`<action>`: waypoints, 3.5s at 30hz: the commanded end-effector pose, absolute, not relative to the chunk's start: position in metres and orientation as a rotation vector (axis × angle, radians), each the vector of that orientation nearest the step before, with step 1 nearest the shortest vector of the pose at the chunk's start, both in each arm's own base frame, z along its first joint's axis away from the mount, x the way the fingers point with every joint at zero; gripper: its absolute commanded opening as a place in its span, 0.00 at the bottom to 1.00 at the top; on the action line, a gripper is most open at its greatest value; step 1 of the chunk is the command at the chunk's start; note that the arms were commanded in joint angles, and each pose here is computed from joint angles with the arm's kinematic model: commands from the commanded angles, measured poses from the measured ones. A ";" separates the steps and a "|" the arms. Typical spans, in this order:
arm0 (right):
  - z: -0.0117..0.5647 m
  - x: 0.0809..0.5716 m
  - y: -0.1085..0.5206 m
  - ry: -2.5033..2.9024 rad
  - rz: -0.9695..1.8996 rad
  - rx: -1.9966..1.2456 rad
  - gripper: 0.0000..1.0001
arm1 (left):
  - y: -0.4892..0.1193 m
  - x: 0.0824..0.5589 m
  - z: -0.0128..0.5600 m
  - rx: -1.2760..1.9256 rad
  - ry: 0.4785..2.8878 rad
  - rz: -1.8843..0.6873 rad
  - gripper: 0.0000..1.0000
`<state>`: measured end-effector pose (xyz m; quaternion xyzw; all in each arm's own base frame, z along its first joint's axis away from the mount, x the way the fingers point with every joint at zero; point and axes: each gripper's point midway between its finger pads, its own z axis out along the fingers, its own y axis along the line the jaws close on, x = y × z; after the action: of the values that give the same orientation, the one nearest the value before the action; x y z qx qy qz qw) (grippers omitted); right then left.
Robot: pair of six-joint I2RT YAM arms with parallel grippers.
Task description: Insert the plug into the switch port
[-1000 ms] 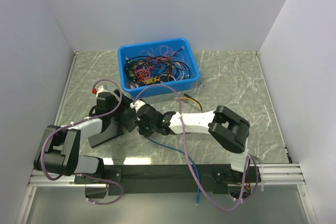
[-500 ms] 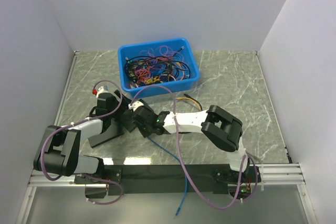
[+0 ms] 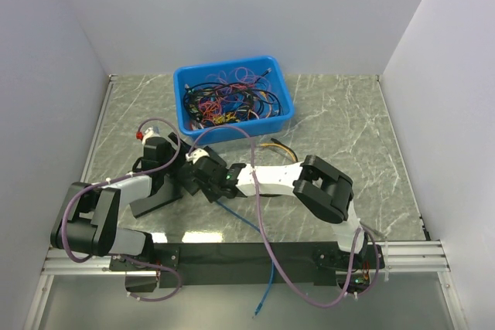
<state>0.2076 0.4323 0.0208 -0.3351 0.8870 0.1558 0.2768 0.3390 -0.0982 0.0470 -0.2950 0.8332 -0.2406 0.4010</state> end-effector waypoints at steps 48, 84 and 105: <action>0.068 0.260 0.460 2.232 0.292 -0.847 0.00 | -0.101 0.332 0.026 -0.720 2.174 -0.593 0.72; 0.110 0.301 0.457 2.026 0.198 -0.662 0.00 | -0.132 0.321 0.012 -0.596 2.225 -0.786 0.40; 0.096 0.270 0.423 2.108 0.275 -0.629 0.00 | -0.137 0.293 -0.002 -0.634 2.258 -0.807 0.40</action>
<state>0.2417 0.3931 0.0284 -0.3313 0.8779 0.0351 0.3439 0.3354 -0.1205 0.0317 -0.2527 0.8196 -0.3035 0.4150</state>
